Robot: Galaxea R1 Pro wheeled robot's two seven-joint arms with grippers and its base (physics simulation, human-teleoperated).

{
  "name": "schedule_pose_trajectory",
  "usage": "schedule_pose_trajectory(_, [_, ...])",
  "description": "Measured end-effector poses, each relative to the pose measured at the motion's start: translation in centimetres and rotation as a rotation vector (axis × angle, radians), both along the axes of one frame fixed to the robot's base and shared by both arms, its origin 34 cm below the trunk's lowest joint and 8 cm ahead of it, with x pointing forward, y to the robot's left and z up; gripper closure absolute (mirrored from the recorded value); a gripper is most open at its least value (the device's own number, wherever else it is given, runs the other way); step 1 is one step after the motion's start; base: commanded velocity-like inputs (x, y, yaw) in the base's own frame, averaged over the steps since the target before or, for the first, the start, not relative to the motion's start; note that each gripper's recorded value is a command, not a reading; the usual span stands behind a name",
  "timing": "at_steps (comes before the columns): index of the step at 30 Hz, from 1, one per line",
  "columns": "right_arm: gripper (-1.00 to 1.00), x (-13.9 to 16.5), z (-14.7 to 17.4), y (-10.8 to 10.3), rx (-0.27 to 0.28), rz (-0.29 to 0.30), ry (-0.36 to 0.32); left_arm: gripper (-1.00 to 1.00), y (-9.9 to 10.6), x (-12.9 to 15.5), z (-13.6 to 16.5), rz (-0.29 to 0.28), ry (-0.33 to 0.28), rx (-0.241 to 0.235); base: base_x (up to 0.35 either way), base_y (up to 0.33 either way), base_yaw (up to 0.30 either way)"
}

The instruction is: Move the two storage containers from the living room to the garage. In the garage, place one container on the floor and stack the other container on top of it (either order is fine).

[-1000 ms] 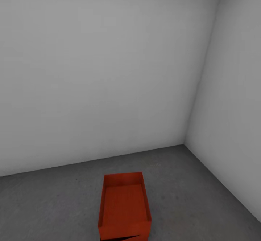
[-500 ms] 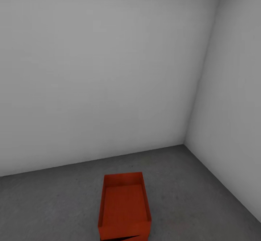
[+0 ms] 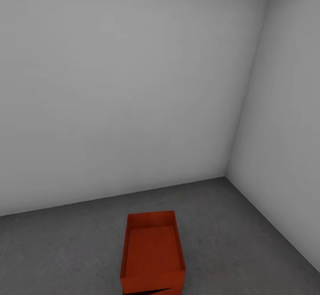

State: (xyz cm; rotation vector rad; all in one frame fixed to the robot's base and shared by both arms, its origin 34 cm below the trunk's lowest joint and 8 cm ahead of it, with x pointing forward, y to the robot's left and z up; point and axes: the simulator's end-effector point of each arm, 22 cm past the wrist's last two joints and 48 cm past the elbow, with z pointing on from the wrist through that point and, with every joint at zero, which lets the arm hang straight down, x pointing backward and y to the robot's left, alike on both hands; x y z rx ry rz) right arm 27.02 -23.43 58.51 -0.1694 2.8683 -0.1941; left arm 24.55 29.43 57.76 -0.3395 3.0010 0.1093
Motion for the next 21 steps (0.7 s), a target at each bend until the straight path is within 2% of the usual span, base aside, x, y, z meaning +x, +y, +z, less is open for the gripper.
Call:
schedule_pose_trajectory(11, [-1.00, -0.08, -0.02, -0.74, -0.011, -0.002, 0.002, -1.00, 0.01, 0.00, 0.00, 0.000, 0.000, 0.001, 0.000, 0.000, 0.000])
schedule_pose_trajectory(21, [-1.00, -0.05, -0.01, -0.56, -0.008, -0.002, 0.001, -1.00, 0.01, 0.01, 0.00, 0.000, 0.000, 0.001, 0.000, 0.000, 0.000])
